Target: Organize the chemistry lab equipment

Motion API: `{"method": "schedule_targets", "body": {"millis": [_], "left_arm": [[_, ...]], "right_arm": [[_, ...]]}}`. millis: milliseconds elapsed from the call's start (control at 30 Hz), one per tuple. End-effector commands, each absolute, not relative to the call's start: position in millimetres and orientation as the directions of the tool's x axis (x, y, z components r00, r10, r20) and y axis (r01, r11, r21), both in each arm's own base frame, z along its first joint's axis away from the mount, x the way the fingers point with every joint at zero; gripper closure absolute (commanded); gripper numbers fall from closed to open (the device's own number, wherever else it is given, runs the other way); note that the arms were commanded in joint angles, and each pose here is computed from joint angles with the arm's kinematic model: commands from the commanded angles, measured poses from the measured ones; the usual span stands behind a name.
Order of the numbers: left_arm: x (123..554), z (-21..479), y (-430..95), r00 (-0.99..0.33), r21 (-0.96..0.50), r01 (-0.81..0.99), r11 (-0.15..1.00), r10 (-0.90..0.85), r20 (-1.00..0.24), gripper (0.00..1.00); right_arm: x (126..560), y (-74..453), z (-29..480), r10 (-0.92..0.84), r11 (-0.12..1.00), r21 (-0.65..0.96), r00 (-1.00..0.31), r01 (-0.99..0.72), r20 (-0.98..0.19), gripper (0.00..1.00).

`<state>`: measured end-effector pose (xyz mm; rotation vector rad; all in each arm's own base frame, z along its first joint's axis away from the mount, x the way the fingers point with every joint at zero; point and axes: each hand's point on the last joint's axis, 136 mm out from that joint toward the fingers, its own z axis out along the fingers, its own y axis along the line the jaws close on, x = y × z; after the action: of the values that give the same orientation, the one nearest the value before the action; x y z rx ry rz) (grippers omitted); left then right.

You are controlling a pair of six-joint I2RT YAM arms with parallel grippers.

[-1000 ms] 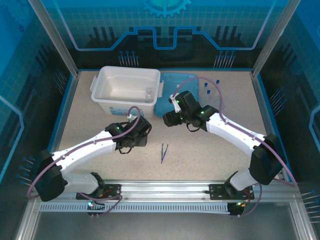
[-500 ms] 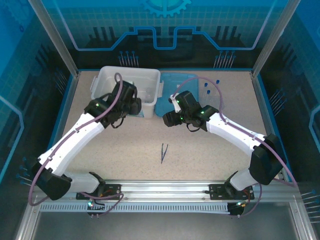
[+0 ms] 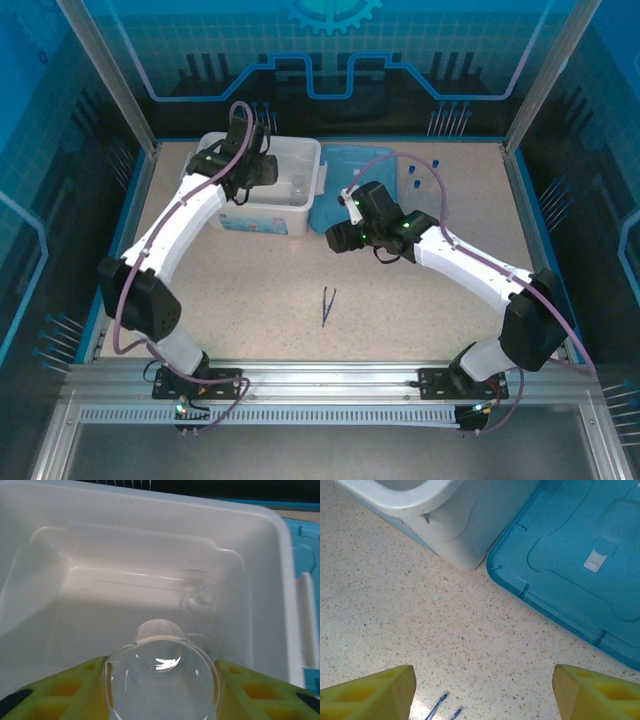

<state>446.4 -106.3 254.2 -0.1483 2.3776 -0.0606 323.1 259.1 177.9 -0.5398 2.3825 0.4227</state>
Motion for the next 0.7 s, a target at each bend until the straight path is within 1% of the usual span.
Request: {"method": "schedule_targets", "body": {"millis": [0,333,667], "left_arm": [[470,256,-107,-0.704,-0.123,-0.074,0.990,-0.140,-0.696,0.51],[511,192,-93,-0.769,-0.119,-0.125,0.985,-0.172,-0.615,0.51],[532,150,-88,-0.810,-0.115,-0.147,0.982,-0.186,-0.556,0.51]], "right_arm": [[320,256,185,-0.248,0.863,0.179,-0.705,-0.473,-0.665,0.27],[317,254,187,-0.236,0.864,0.191,-0.711,-0.465,-0.662,0.27],[313,252,187,-0.224,0.868,0.204,-0.724,-0.453,-0.652,0.27]]}}
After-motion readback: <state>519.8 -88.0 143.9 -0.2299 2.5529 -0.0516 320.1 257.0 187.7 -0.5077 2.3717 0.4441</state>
